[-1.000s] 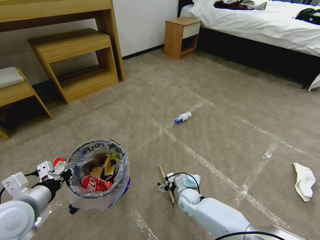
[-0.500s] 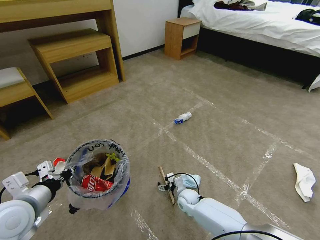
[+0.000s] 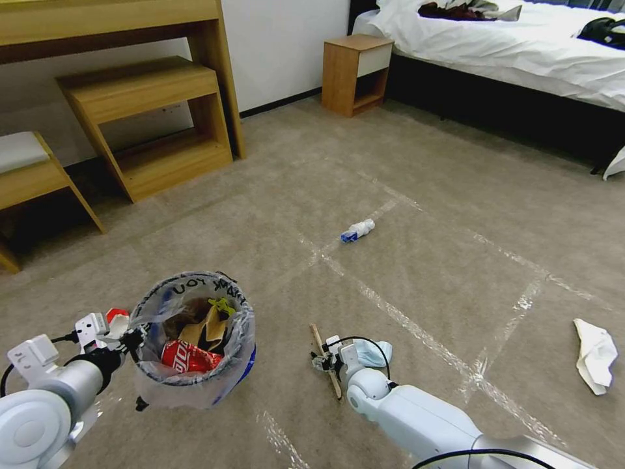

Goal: Pick up the trash bin and place the garbage on the floor into it.

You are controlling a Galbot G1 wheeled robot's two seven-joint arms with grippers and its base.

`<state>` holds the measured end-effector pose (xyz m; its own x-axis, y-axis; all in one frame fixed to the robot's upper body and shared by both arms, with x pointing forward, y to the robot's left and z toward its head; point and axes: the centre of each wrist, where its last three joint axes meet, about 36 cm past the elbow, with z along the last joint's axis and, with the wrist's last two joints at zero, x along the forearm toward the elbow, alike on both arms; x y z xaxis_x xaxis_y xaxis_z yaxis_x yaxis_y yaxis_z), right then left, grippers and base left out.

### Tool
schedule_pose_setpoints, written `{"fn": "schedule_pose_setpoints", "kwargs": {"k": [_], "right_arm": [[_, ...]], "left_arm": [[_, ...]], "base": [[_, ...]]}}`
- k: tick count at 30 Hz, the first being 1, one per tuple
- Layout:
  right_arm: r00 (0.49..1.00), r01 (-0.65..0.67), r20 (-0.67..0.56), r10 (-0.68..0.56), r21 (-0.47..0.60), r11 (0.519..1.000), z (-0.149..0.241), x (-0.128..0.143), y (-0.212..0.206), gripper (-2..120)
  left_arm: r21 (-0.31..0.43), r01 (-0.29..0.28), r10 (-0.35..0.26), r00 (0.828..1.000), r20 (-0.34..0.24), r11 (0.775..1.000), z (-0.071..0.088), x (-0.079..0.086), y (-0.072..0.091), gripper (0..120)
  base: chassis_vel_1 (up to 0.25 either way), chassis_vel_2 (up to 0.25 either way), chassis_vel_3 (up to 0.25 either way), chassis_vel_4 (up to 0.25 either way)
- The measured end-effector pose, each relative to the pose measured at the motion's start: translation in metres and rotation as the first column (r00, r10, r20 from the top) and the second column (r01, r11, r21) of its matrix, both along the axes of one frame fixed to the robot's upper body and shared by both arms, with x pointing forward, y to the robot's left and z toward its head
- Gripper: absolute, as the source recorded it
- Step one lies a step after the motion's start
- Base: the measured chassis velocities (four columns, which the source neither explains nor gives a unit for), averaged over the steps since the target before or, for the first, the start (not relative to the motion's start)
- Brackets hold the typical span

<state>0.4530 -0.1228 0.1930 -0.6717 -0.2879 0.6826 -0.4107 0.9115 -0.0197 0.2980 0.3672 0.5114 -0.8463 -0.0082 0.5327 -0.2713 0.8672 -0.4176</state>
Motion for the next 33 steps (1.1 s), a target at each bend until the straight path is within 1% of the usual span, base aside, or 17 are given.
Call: {"fn": "schedule_pose_setpoints", "kwargs": {"k": [1, 3, 4, 5, 7, 8, 10, 11, 12, 13, 14, 15, 18, 19, 20, 31, 33], "right_arm": [[1.0, 0.005, 0.003, -0.005, 0.002, 1.0, 0.002, 0.001, -0.002, 61], [1.0, 0.008, 0.004, -0.008, 0.003, 1.0, 0.003, 0.001, -0.002, 59], [1.0, 0.017, 0.007, -0.017, 0.006, 1.0, 0.005, 0.001, -0.003, 54], [1.0, 0.017, 0.007, -0.017, 0.006, 1.0, 0.005, 0.001, -0.003, 54], [0.999, 0.034, 0.013, -0.034, 0.014, 0.999, 0.011, 0.003, -0.005, 44], [0.999, 0.034, 0.013, -0.034, 0.014, 0.999, 0.011, 0.003, -0.005, 44], [0.999, 0.045, 0.022, -0.045, 0.028, 0.999, 0.018, 0.005, -0.003, 32], [0.998, 0.051, 0.024, -0.051, 0.036, 0.998, 0.021, 0.005, -0.001, 29], [0.998, 0.051, 0.024, -0.051, 0.036, 0.998, 0.021, 0.005, -0.001, 29], [0.998, 0.053, 0.024, -0.053, 0.039, 0.998, 0.022, 0.006, -0.001, 27], [0.998, 0.058, 0.027, -0.059, 0.049, 0.997, 0.026, 0.007, 0.002, 22], [0.998, 0.058, 0.027, -0.059, 0.049, 0.997, 0.026, 0.007, 0.002, 22], [0.997, 0.07, 0.036, -0.073, 0.072, 0.995, 0.036, 0.011, 0.006, 6], [0.997, 0.07, 0.036, -0.073, 0.072, 0.995, 0.036, 0.011, 0.006, 6], [0.996, 0.076, 0.04, -0.08, 0.085, 0.993, 0.042, 0.014, 0.009, 0], [0.99, 0.108, 0.075, -0.12, 0.143, 0.984, 0.072, 0.039, 0.012, 0], [0.989, 0.11, 0.077, -0.122, 0.143, 0.984, 0.073, 0.04, 0.011, 0]], "left_arm": [[0.001, 0.001, -0.001, 1.0, 0.001, 1.0, 0.0, 0.001, 0.0, 0], [0.002, 0.002, -0.002, 1.0, 0.002, 1.0, 0.0, 0.001, 0.0, 0], [0.003, 0.003, -0.003, 1.0, 0.004, 1.0, 0.001, 0.002, 0.0, 0], [0.003, 0.003, -0.003, 1.0, 0.004, 1.0, 0.001, 0.002, 0.0, 0], [0.004, 0.004, -0.004, 1.0, 0.005, 1.0, 0.001, 0.002, 0.0, 0], [0.004, 0.004, -0.004, 1.0, 0.005, 1.0, 0.001, 0.002, 0.0, 0], [0.005, 0.004, -0.005, 1.0, 0.007, 1.0, 0.001, 0.002, 0.0, 0], [0.006, 0.004, -0.004, 1.0, 0.007, 1.0, 0.001, 0.002, 0.0, 0], [0.006, 0.004, -0.004, 1.0, 0.007, 1.0, 0.001, 0.002, 0.0, 0], [0.006, 0.004, -0.004, 1.0, 0.007, 1.0, 0.001, 0.002, 0.0, 0], [0.007, 0.004, -0.004, 1.0, 0.007, 1.0, 0.001, 0.001, -0.001, 0], [0.007, 0.004, -0.004, 1.0, 0.007, 1.0, 0.001, 0.001, -0.001, 0], [0.01, 0.003, -0.003, 1.0, 0.008, 1.0, 0.001, 0.002, 0.0, 0], [0.01, 0.003, -0.003, 1.0, 0.008, 1.0, 0.001, 0.002, 0.0, 0], [0.01, 0.002, -0.003, 1.0, 0.01, 1.0, 0.002, 0.002, 0.0, 0], [0.013, -0.006, 0.006, 1.0, 0.004, 1.0, -0.003, 0.008, 0.005, 0], [0.013, -0.006, 0.006, 1.0, 0.003, 1.0, -0.004, 0.009, 0.005, 0]], "base": [[0.0, 0.0, 0.0, 0.0], [0.0, 0.0, 0.0, 0.0], [0.0, 0.0, 0.0, 0.0], [0.0, 0.0, 0.0, 0.0], [0.0, 0.0, 0.0, 0.0], [0.0, 0.0, 0.0, 0.0], [0.0, 0.0, 0.0, 0.0], [0.0, 0.0, 0.0, 0.0], [0.0, 0.0, 0.0, 0.0], [0.0, 0.0, 0.0, 0.0], [0.0, 0.0, 0.0, 0.0], [0.0, 0.0, 0.0, 0.0], [0.0, 0.0, 0.0, 0.0], [0.0, 0.0, 0.0, 0.0], [0.0, 0.0, 0.0, 0.0], [0.0, 0.0, 0.0, 0.0], [0.0, 0.0, 0.0, 0.0]]}}
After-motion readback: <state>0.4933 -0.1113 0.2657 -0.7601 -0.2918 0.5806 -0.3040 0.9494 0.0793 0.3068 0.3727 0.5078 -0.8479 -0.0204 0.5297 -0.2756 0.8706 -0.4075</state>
